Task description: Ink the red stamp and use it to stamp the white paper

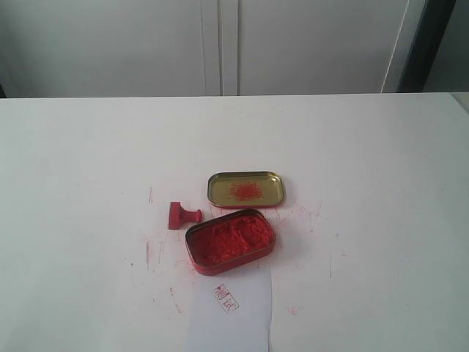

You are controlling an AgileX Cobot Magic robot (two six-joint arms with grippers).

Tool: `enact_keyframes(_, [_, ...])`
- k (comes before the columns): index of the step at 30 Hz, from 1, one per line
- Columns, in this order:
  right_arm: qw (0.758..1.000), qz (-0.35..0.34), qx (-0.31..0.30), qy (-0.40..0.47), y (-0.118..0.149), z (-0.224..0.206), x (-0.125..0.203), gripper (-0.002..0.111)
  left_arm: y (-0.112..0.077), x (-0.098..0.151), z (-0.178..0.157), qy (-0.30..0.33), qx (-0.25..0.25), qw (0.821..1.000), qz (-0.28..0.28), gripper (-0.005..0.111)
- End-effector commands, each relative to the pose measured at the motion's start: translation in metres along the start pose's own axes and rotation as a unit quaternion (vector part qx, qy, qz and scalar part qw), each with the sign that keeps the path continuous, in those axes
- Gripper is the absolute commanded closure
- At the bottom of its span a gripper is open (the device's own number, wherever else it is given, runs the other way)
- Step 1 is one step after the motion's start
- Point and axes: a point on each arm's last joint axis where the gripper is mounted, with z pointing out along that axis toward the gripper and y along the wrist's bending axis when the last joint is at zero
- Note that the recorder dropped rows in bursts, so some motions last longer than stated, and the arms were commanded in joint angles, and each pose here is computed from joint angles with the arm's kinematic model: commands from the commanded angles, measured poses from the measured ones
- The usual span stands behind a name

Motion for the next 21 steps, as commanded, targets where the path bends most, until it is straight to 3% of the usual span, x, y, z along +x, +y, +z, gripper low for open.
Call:
enact_keyframes(1, [1.0, -0.006, 0.003, -0.007, -0.0004, 0.0001, 0.0, 0.108, -0.0004, 0.0005, 0.0002, 0.001, 0.002, 1.0, -0.004, 0.107])
enact_keyframes(21, [0.999, 0.008, 0.052, -0.011, -0.0058, -0.0002, -0.0004, 0.108, -0.0004, 0.0005, 0.0002, 0.001, 0.002, 1.0, -0.004, 0.107])
